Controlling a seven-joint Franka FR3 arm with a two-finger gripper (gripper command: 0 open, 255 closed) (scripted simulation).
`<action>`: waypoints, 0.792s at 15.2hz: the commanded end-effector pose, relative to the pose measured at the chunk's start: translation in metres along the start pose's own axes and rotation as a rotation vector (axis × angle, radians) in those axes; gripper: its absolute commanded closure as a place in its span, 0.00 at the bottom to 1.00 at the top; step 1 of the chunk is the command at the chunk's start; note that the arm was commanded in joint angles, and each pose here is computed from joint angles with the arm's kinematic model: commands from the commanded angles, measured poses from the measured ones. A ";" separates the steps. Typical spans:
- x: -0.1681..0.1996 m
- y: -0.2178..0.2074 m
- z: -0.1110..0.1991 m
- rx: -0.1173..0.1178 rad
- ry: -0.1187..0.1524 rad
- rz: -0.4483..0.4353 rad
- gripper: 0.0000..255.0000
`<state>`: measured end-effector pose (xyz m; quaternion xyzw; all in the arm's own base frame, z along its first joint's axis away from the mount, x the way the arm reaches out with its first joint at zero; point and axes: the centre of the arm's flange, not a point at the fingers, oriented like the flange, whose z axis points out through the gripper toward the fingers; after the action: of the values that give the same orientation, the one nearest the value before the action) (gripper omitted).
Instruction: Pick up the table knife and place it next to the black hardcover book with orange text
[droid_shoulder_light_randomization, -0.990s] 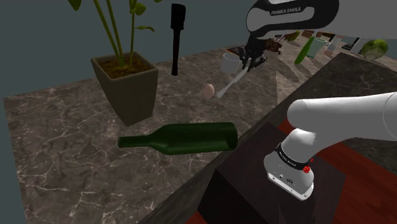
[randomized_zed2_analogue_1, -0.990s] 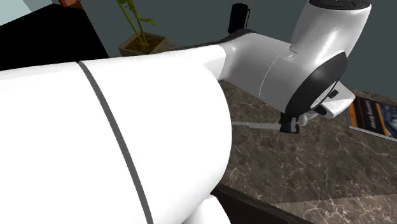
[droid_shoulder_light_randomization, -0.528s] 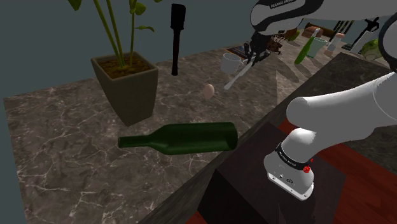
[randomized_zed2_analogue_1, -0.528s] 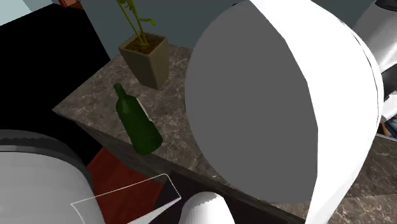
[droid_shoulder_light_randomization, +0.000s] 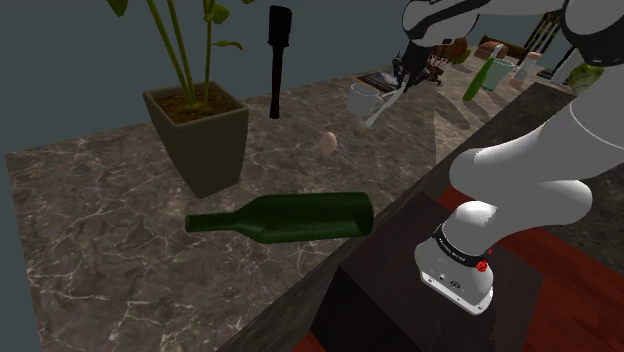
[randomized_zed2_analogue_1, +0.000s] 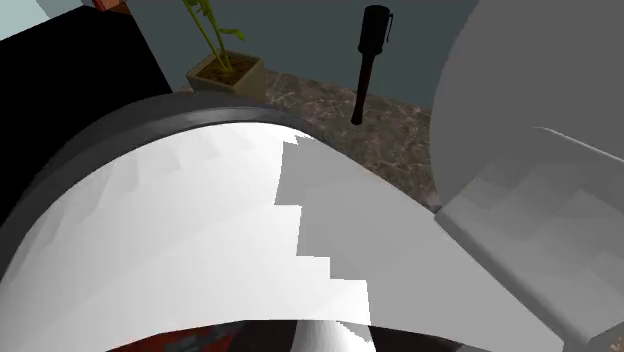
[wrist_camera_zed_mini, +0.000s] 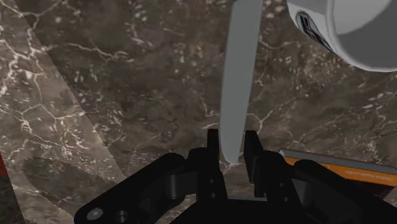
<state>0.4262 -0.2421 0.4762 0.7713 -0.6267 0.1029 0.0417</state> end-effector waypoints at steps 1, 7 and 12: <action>0.016 -0.002 0.006 0.000 0.000 -0.001 1.00; 0.009 0.001 0.037 0.000 0.000 -0.001 1.00; 0.004 0.002 0.062 0.000 0.000 -0.001 1.00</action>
<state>0.4316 -0.2588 0.4213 0.7715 -0.6265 0.1027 0.0419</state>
